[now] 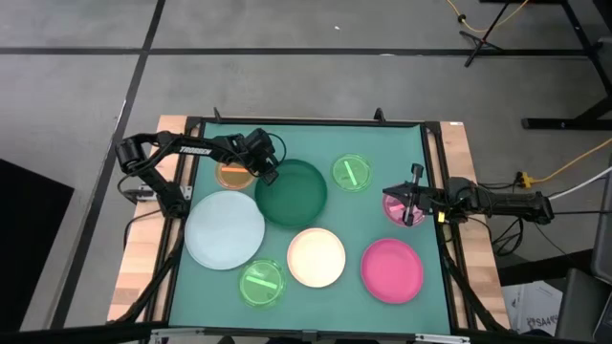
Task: Stack plastic plates
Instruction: Stack the green plate on top of the gray plate
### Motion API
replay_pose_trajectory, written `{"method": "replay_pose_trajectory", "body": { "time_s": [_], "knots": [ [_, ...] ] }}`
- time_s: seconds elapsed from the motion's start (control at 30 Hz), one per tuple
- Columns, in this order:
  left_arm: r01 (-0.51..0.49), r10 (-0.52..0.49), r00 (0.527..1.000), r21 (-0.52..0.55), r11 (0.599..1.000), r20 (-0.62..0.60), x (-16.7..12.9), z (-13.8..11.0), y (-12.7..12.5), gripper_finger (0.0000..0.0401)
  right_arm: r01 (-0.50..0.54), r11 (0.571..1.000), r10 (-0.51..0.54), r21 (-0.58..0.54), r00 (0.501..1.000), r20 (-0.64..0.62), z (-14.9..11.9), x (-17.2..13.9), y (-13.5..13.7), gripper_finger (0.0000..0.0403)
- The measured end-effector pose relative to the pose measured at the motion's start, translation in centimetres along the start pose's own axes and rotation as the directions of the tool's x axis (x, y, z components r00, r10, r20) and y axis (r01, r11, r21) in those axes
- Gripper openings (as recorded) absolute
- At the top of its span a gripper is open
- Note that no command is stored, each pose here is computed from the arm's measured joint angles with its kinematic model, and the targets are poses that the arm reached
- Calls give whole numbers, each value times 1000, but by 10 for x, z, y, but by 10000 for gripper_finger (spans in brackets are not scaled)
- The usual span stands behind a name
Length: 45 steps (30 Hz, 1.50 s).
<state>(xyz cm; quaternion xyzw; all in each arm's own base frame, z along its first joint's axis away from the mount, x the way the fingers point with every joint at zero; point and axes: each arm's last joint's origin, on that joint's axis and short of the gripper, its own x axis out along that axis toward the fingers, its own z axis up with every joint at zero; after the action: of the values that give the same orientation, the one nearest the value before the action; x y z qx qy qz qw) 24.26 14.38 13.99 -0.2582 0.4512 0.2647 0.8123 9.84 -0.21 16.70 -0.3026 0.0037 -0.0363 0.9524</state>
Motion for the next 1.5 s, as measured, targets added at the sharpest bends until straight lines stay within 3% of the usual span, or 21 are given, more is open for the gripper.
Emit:
{"method": "replay_pose_trajectory", "body": {
  "time_s": [0.27,0.7,1.17,1.5],
  "knots": [
    [14,-14,1000,-7,1000,-1,0,0,0,18,0,1000,0,0,1000,0,0,0,0,0],
    [154,-155,988,-32,987,-24,-2,3,4,10,0,1000,0,0,1000,0,0,0,0,0],
    [299,-302,951,45,953,70,-26,50,-10,3,0,1000,0,0,1000,0,0,0,0,0],
    [350,-335,936,175,920,-111,-52,62,-18,2,0,1000,0,0,1000,0,0,0,0,0]
  ]
}}
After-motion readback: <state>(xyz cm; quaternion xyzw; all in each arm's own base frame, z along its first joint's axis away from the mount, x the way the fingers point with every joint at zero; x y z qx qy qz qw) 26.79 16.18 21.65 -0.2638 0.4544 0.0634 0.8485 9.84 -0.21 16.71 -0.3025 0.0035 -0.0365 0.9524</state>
